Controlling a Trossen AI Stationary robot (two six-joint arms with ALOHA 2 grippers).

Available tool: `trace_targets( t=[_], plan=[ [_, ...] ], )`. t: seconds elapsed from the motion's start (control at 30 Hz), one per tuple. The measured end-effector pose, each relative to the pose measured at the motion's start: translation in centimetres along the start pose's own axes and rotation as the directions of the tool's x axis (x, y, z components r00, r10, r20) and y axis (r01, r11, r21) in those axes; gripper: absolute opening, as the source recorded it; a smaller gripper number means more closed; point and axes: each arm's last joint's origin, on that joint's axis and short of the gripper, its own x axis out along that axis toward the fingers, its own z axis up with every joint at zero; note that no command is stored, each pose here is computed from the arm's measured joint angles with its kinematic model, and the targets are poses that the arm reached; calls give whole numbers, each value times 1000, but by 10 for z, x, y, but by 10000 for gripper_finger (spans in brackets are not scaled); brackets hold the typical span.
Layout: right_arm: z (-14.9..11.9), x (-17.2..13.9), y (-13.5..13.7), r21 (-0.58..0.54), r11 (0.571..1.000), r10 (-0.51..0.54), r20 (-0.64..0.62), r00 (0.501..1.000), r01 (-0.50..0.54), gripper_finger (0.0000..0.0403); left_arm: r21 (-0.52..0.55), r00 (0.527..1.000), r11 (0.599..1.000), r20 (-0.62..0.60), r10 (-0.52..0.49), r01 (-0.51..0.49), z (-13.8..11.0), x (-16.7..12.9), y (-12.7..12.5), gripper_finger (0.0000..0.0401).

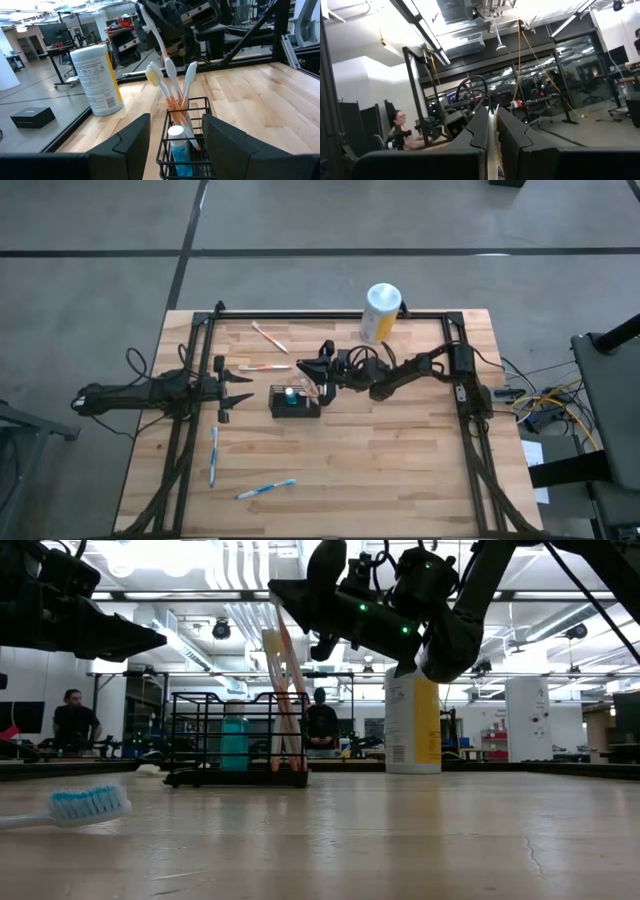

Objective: Pick & Place toothbrushing station
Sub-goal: Put the orange toothbrush into the right section of the wire organizer

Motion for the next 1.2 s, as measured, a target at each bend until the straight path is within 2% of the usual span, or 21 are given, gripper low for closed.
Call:
trace_targets(
  t=[0.6, 1.1, 1.2],
  plan=[
    [3, -1, 2, 13, 1000, 24, -4, 1000, -24, 13, 0, 1000, 1000, 0, 0, 0, 0, 0, 0, 187],
    [1, 1, 1, 6, 1000, -2, -102, 995, 3, 13, 0, 1000, 1000, 0, 0, 0, 0, 0, 0, 187],
    [8, 3, 4, -53, 999, -16, -147, 989, 8, 13, 0, 1000, 1000, 0, 0, 0, 0, 0, 0, 186]
  ],
)
